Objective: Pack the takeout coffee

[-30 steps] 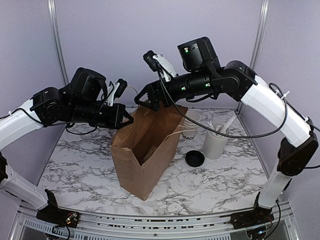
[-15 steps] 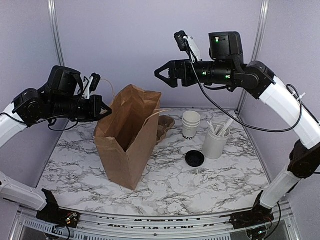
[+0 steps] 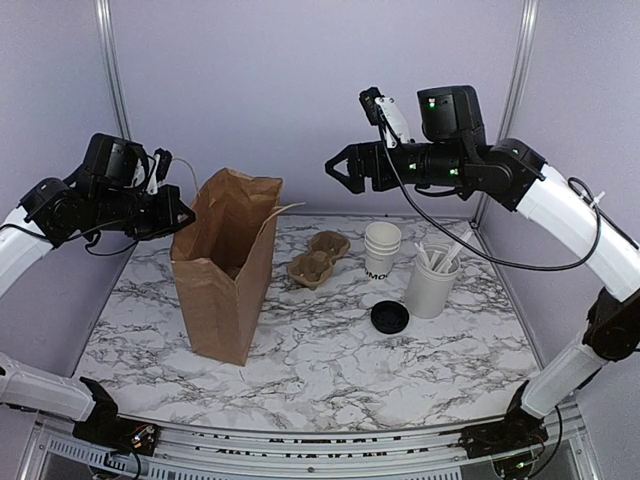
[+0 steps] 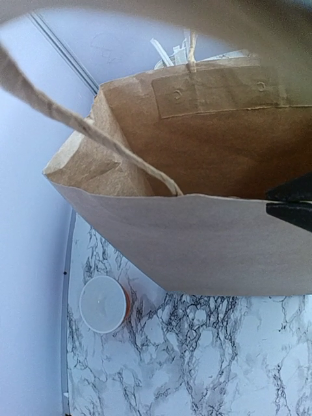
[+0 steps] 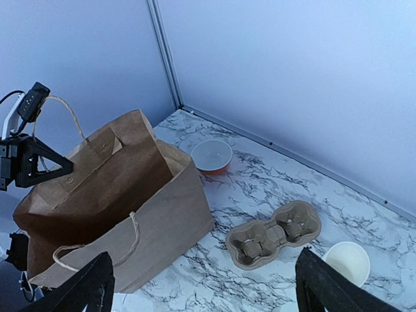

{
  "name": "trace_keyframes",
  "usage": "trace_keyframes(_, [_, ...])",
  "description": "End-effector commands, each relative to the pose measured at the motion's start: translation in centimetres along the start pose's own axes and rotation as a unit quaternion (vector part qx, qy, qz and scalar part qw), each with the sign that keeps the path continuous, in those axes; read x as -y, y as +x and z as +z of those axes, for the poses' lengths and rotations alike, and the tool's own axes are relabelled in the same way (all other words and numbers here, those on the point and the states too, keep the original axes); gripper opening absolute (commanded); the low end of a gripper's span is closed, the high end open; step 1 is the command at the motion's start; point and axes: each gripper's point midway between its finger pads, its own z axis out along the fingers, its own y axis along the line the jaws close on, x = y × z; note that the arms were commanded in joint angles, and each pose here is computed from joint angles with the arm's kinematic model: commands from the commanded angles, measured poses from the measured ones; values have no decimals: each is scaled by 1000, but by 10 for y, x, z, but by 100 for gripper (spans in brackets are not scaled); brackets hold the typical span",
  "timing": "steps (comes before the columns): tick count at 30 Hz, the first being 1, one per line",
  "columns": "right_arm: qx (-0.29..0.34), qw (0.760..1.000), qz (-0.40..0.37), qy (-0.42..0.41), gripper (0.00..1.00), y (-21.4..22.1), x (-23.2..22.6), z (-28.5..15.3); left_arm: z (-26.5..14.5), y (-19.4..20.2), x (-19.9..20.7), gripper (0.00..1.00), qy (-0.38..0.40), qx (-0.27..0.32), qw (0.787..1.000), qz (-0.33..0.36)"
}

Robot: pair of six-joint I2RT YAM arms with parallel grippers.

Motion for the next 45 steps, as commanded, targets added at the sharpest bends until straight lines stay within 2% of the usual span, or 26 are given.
trace_keyframes(1, [42,998,13,32,94,-18,26,-18,0,-2,-20,1,-14,-1,1000,-6])
trace_keyframes(14, [16,997,40,58,94,12,72,-9,-11,-23,-85,1,-64,13,997,-47])
trace_keyframes(25, [-28,996,30,78,95,35,88,16,-23,-24,-134,1,-108,9,991,-81])
trace_keyframes(45, [-74,992,20,102,95,67,104,35,-28,-61,-173,2,-139,23,987,-84])
